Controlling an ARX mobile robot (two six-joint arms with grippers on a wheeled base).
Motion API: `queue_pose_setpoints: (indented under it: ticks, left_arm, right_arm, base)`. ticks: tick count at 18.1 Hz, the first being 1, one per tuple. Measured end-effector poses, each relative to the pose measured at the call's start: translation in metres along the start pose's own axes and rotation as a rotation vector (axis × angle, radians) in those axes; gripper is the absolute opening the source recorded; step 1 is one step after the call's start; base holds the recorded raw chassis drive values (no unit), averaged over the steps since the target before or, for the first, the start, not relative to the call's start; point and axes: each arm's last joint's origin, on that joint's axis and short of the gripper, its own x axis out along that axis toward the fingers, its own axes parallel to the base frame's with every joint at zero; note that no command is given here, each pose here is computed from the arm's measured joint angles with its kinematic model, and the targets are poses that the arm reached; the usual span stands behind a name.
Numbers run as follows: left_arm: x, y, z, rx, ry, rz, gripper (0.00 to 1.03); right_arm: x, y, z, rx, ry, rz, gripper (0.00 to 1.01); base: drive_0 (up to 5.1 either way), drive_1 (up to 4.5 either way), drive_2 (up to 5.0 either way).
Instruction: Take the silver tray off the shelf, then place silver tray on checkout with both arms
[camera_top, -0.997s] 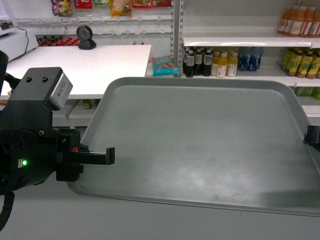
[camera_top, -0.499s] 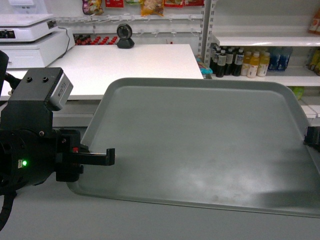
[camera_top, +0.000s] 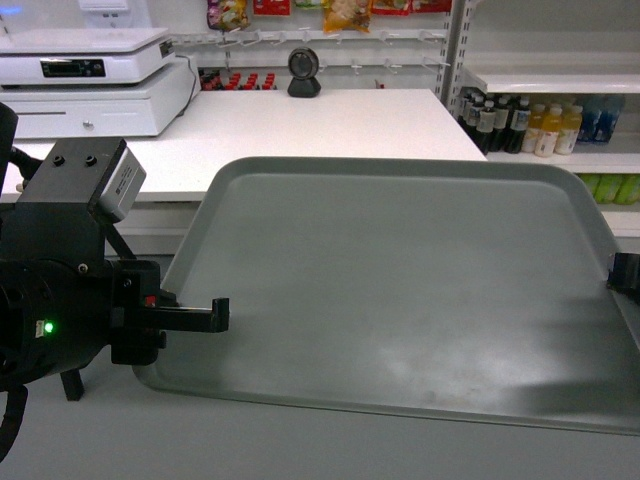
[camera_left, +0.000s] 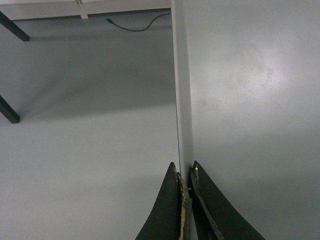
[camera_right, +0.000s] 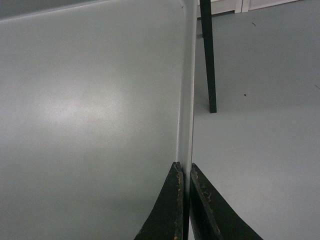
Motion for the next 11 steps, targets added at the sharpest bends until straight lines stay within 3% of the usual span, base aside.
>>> queue_pose_setpoints:
  ticks: [4,7,11]
  left_arm:
    - [0.0003,0.0020,0.0003,-0.003,0.000,0.006,0.03]
    - [-0.0003,0.0004,0.0007,-0.001,-0.005,0.000,0.03]
    - [-0.0001,0.0010,0.0004,-0.001,-0.001,0.003,0.03]
  right_arm:
    - [0.0002,0.0017,-0.0004,-0.002,0.001,0.005,0.02]
    - [0.0001,0.0010,-0.0003,-0.001,0.001,0.002,0.02]
    - [0.0002,0.0015,-0.0002,-0.001,0.000,0.003,0.02]
  base:
    - [0.0,0.00,0.0]
    - [-2.7,4.89,-2.5]
    - [0.3,4.04,-3.5]
